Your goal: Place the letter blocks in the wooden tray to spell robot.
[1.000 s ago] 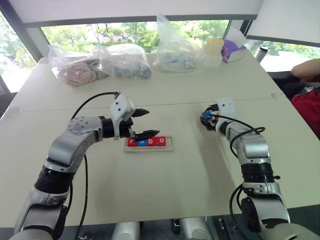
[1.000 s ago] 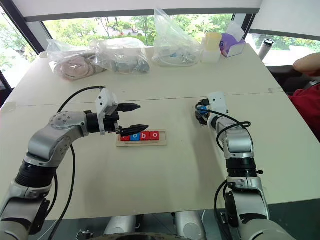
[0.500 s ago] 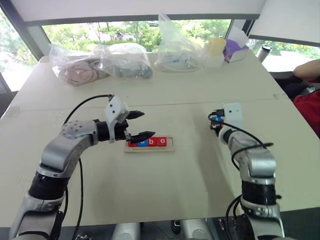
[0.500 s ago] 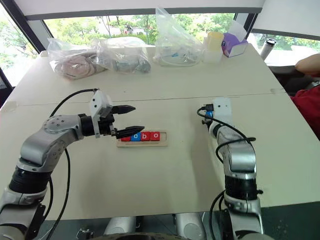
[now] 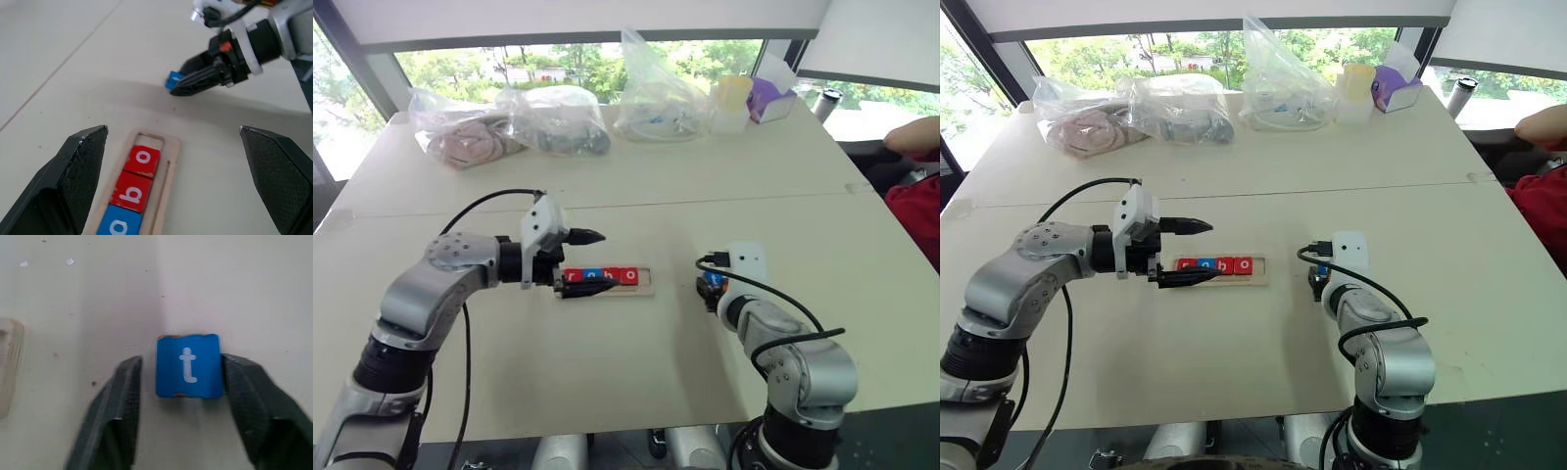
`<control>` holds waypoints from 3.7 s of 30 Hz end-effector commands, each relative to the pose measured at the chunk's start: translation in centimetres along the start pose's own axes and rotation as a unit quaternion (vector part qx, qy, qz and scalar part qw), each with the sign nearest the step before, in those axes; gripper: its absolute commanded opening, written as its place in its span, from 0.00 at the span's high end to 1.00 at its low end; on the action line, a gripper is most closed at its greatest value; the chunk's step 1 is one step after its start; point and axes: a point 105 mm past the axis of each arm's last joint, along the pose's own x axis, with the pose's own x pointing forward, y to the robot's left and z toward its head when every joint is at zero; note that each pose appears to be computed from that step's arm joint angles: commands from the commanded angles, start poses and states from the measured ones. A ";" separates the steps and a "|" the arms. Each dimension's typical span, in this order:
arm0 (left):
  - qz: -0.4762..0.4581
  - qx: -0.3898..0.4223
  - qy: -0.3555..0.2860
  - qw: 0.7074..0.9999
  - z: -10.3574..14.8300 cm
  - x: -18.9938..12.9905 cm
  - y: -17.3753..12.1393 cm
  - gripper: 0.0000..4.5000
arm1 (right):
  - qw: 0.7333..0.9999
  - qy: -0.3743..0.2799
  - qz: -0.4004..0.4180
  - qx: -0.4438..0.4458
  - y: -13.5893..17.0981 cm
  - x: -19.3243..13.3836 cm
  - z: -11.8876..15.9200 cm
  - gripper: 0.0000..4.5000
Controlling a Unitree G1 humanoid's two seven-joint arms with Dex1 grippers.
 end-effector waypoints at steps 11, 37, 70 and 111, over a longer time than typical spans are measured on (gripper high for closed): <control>-0.111 0.011 0.036 0.993 0.4 -1.9 -3.2 0.00 | 0.908 -0.075 0.325 -0.255 -5.0 -4.1 3.3 0.01; -0.020 -0.034 0.069 0.997 -1.5 -4.7 -2.8 0.00 | 0.781 -0.049 0.449 -0.432 -5.8 2.4 2.9 0.75; 0.021 -0.030 0.090 0.995 -2.8 -5.2 -2.4 0.00 | 0.713 -0.024 0.521 -0.469 5.1 2.9 4.4 0.75; 0.055 -0.046 0.071 0.995 -3.0 -5.4 -1.2 0.00 | 0.787 -0.090 0.463 -0.398 4.3 2.0 7.7 0.01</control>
